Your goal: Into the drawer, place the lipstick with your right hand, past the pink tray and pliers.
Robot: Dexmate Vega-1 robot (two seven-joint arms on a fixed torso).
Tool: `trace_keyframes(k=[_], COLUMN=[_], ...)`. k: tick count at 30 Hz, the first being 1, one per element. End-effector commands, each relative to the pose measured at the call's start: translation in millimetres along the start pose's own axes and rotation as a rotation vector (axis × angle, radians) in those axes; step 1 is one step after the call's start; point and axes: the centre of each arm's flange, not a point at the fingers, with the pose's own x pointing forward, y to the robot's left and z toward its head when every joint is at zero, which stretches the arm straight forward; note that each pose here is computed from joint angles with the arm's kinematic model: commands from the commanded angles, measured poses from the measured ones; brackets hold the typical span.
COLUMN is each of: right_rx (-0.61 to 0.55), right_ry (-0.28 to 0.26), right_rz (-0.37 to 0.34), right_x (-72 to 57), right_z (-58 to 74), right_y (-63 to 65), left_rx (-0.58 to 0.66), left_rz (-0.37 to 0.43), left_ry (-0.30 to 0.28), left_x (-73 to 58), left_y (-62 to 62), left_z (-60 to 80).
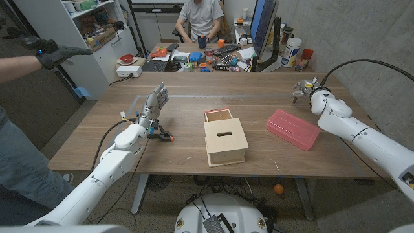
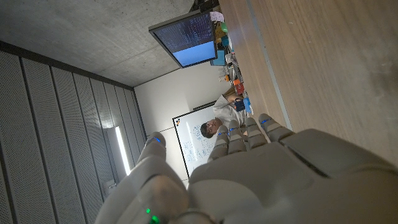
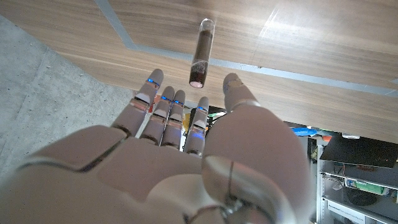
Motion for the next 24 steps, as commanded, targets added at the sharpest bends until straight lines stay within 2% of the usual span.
trace_keyframes(k=[1,11,17,24], right_rx=[-0.005,-0.01,-0.013,-0.027], right_ry=[0.01,0.012,0.021,0.03], right_rz=[0.005,0.01,-0.034,-0.041], right_x=[2.8,6.3,6.6,11.4], right_z=[0.7,-0.5,-0.1,1.7], right_y=[10.4,13.8,14.4,17.2], left_rx=[0.001,0.001,-0.001,-0.008], left_rz=[0.001,0.003,0.007,0.02], left_ry=[0.007,0.016,0.024,0.021], left_x=[1.1,-1.9,-4.6,-8.3], left_y=[1.6,2.4,2.5,5.2], left_z=[-0.5,-2.4,-5.5,-7.4])
